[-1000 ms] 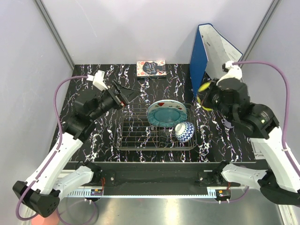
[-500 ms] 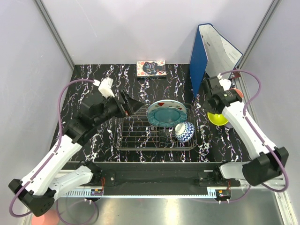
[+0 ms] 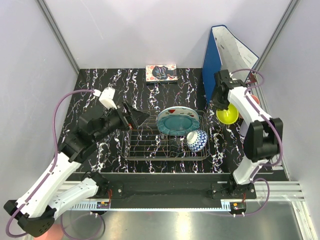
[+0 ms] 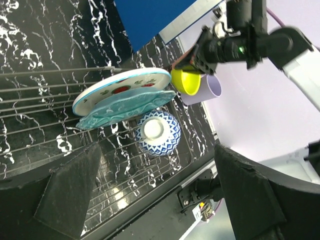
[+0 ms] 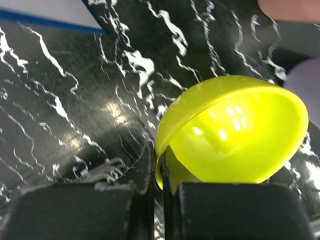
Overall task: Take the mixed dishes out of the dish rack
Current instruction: Place the bowl at the center of the board, then move the dish rack to the center of the board.
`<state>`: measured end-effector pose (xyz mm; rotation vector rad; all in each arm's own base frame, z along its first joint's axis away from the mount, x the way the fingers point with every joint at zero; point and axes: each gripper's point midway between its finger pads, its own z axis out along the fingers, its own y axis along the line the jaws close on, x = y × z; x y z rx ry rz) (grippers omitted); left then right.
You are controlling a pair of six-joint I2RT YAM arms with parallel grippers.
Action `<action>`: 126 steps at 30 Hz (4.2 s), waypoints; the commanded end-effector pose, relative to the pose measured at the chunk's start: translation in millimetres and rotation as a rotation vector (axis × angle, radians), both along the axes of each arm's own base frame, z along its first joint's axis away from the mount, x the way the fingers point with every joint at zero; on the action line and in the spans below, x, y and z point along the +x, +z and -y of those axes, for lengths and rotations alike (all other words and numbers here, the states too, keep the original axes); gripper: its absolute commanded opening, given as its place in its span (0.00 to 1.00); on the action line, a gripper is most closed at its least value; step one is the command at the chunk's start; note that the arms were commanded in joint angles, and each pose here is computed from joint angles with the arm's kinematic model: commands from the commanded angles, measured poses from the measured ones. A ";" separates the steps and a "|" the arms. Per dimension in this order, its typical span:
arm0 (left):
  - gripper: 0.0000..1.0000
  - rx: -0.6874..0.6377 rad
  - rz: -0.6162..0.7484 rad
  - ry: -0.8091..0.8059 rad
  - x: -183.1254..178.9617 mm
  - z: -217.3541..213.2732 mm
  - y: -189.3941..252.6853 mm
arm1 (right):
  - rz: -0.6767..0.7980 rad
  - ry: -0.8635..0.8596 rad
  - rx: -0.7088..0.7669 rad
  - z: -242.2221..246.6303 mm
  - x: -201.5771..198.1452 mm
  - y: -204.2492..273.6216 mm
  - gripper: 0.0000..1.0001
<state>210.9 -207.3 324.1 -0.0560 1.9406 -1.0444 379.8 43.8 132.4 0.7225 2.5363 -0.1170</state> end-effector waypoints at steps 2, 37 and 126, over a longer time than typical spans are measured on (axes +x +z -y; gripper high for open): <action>0.99 0.019 -0.004 0.017 0.3 -3.4 -7.5 | 0.044 0.014 0.000 -0.6 33.7 3.4 0.00; 0.99 0.127 -0.055 0.036 11.2 -5.0 -36.9 | 0.320 0.134 0.112 -43.3 25.1 125.0 0.70; 0.93 0.740 -0.379 0.372 75.9 -109.7 -180.7 | 0.688 0.688 0.071 -155.2 -42.2 260.5 1.00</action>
